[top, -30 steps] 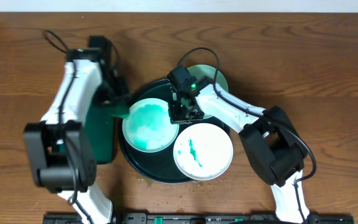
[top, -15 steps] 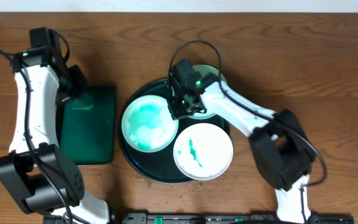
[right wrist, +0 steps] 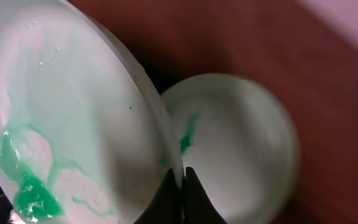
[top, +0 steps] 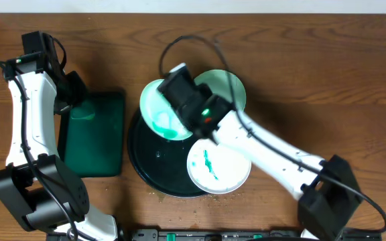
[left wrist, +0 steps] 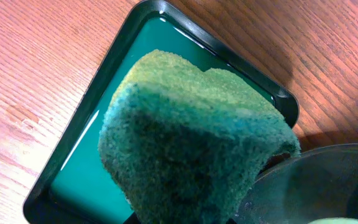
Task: Clean dirty plates on tray and stack at the side
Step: 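Lift the scrubbed plate with the right gripper and place it right of tray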
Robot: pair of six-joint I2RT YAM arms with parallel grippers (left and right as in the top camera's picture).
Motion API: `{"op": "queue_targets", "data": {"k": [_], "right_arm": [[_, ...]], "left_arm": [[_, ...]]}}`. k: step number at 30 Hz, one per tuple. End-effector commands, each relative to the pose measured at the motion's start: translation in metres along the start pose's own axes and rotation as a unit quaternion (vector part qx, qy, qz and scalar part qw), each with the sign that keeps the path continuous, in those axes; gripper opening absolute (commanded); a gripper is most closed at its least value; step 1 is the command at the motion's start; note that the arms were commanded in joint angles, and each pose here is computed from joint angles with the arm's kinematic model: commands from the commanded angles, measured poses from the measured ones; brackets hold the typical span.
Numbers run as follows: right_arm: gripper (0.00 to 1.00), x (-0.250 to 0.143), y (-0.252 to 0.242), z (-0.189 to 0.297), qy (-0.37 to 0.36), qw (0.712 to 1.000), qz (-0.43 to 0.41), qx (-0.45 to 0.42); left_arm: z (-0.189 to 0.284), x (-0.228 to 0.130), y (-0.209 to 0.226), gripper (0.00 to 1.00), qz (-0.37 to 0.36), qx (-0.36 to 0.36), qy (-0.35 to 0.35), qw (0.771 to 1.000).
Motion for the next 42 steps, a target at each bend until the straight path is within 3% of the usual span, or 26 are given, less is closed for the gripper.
{"op": "queue_targets", "data": {"k": [1, 10, 16, 28, 36, 42], "right_arm": [[0.01, 0.009, -0.002, 0.03, -0.04, 0.983, 0.053, -0.17], [0.01, 0.025, 0.024, 0.075, -0.107, 0.942, 0.099, -0.303], [0.01, 0.029, 0.02, 0.08, -0.113, 0.938, 0.093, -0.313], [0.01, 0.008, 0.038, 0.042, -0.054, 0.997, 0.032, -0.037], [0.01, 0.018, -0.013, 0.05, -0.061, 0.992, -0.056, 0.092], [0.01, 0.013, -0.101, 0.074, -0.076, 0.962, -0.197, 0.171]], "left_arm": [[0.003, 0.003, 0.001, 0.07, -0.005, 0.003, -0.006, 1.0], [0.003, 0.003, 0.001, 0.08, -0.005, 0.003, -0.005, 1.0], [0.003, 0.003, 0.001, 0.07, -0.005, 0.003, -0.006, 1.0], [0.003, 0.003, 0.001, 0.07, -0.005, 0.003, -0.005, 1.0], [0.003, 0.003, 0.001, 0.07, -0.005, 0.003, -0.005, 1.0], [0.003, 0.003, 0.001, 0.07, -0.005, 0.003, -0.005, 1.0]]}}
Point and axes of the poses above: each gripper's point midway between its finger pads, its own z axis back along the fingers, its own y axis along the line the jaws close on, x = y × z, the point moved 8 cm from there along z, back along the fingers, and after that the axes turned 8 degrees about z, right-handed, at the moved point
